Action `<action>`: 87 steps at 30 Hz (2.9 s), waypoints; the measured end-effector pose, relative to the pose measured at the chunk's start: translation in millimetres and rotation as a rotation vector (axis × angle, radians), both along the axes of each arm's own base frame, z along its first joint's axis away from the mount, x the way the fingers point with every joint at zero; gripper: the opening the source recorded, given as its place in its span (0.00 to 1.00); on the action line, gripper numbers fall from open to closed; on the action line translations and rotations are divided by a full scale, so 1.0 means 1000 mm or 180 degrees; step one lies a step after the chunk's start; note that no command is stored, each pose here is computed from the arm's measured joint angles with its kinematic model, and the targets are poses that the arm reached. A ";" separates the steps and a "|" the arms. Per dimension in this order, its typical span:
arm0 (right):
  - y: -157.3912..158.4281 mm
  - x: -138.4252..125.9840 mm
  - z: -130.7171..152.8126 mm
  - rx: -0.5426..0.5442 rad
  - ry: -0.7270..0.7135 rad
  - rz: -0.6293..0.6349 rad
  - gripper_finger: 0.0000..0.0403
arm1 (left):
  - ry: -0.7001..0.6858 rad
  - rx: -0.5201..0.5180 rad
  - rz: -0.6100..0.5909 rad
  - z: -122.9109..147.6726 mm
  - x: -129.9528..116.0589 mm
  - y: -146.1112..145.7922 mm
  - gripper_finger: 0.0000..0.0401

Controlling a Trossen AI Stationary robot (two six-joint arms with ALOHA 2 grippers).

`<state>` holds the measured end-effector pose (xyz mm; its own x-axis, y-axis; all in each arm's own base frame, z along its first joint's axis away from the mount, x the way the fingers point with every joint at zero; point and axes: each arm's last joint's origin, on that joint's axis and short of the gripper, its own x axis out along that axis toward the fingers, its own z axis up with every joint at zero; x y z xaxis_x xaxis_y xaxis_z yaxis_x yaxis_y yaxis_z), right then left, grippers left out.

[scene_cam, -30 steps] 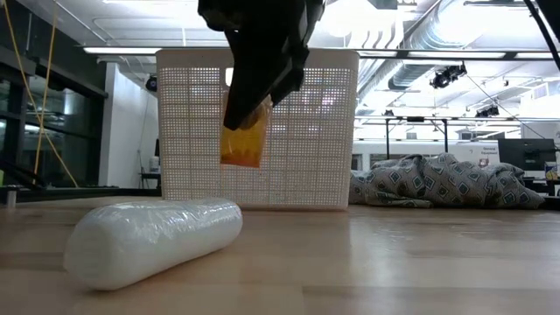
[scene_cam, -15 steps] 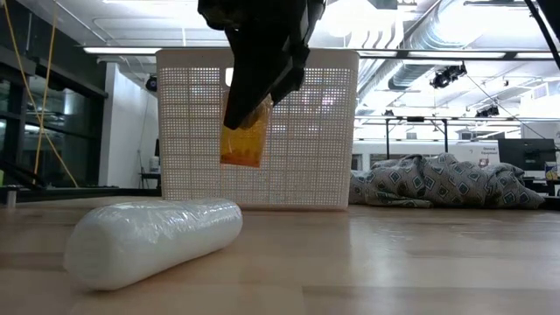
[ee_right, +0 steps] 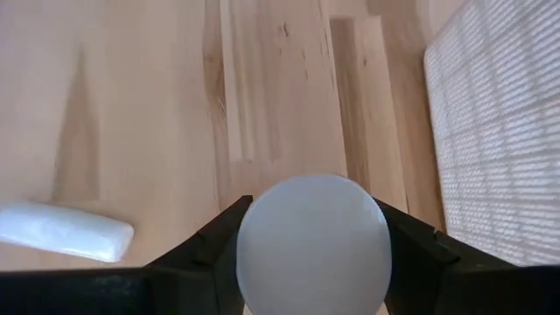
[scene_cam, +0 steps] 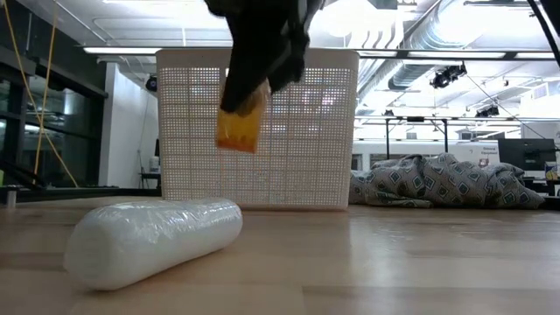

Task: Pick & place medical supplies in basket/bin
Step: Put the orange pill bottle into the white laundry organizer

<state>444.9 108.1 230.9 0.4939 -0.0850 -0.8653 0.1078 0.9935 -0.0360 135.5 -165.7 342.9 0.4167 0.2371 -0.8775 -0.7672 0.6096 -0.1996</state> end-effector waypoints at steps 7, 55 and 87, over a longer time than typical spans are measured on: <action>0.003 -0.006 0.023 -0.0015 -0.0244 -0.0008 0.46 | 0.0081 -0.0059 -0.0006 0.000 -0.001 -0.001 0.80; -0.122 -0.063 0.187 -0.1016 -0.2000 -0.0978 0.46 | -0.0372 0.0215 0.0131 -0.017 0.020 -0.022 0.80; -0.275 -0.030 0.101 -0.0577 -0.1368 -0.0903 0.46 | -0.0771 0.0146 0.0761 -0.025 0.027 -0.027 0.80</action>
